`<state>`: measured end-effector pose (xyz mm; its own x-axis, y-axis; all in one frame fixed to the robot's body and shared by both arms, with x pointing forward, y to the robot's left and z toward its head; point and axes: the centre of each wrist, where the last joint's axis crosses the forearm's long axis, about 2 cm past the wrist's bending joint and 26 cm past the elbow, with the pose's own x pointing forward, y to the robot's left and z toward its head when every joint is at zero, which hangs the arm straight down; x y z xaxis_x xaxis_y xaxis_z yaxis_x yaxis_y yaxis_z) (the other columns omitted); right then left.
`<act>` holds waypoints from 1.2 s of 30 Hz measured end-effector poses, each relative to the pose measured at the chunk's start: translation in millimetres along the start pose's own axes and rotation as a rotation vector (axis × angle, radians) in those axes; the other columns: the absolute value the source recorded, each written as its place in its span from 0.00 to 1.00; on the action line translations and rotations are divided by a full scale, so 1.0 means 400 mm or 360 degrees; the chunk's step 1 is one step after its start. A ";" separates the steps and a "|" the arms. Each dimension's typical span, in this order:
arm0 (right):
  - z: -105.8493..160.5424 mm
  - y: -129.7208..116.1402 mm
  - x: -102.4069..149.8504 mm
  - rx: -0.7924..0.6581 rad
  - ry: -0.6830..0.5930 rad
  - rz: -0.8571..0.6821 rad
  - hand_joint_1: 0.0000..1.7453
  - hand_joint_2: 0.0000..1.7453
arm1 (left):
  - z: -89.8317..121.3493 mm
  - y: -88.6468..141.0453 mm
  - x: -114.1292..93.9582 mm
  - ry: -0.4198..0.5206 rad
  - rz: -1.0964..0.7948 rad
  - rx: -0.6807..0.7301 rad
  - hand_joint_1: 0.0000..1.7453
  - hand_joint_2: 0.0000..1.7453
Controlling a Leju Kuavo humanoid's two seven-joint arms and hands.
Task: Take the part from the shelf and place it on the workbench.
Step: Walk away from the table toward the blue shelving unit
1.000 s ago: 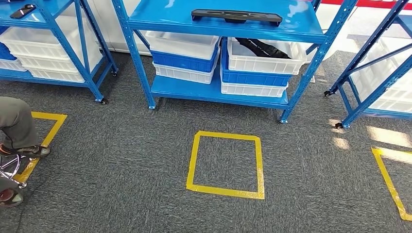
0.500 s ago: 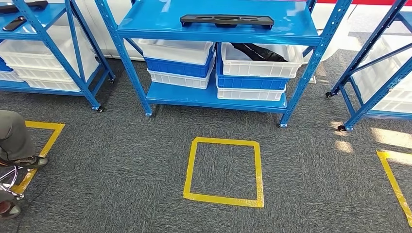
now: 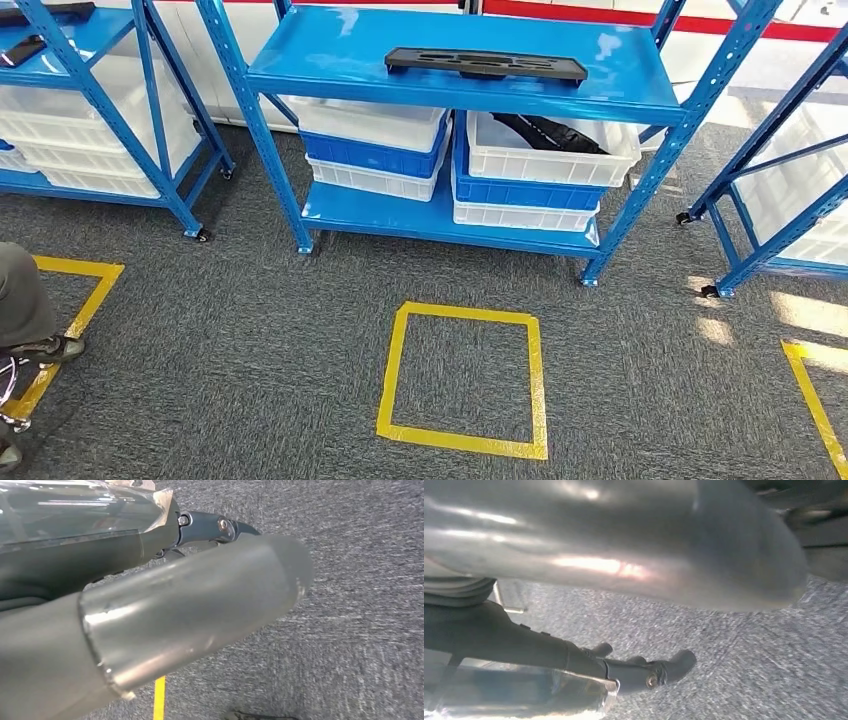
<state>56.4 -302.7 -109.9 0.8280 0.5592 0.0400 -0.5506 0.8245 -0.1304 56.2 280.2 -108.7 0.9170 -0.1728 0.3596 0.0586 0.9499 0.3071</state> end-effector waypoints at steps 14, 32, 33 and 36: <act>0.000 0.003 -0.004 0.0006 0.0009 -0.0003 0.00 0.00 | -0.001 -0.006 0.011 -0.0019 -0.0015 -0.0009 0.00 0.00; 0.001 0.013 0.000 0.0016 0.0004 -0.0001 0.00 0.00 | 0.001 -0.002 0.001 -0.0008 -0.0023 -0.0003 0.00 0.00; 0.000 0.015 -0.003 0.0018 0.0008 0.0000 0.00 0.00 | 0.001 -0.003 -0.001 -0.0006 -0.0024 -0.0003 0.00 0.00; 0.001 0.026 -0.007 0.0032 0.0013 0.0002 0.00 0.00 | 0.002 0.000 -0.006 0.0000 -0.0029 0.0006 0.00 0.00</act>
<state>48.3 -295.9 -111.1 0.8281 0.5598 0.0318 -0.5537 0.8254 -0.1104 53.9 280.3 -109.0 0.9156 -0.1901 0.3542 0.0737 0.9455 0.3171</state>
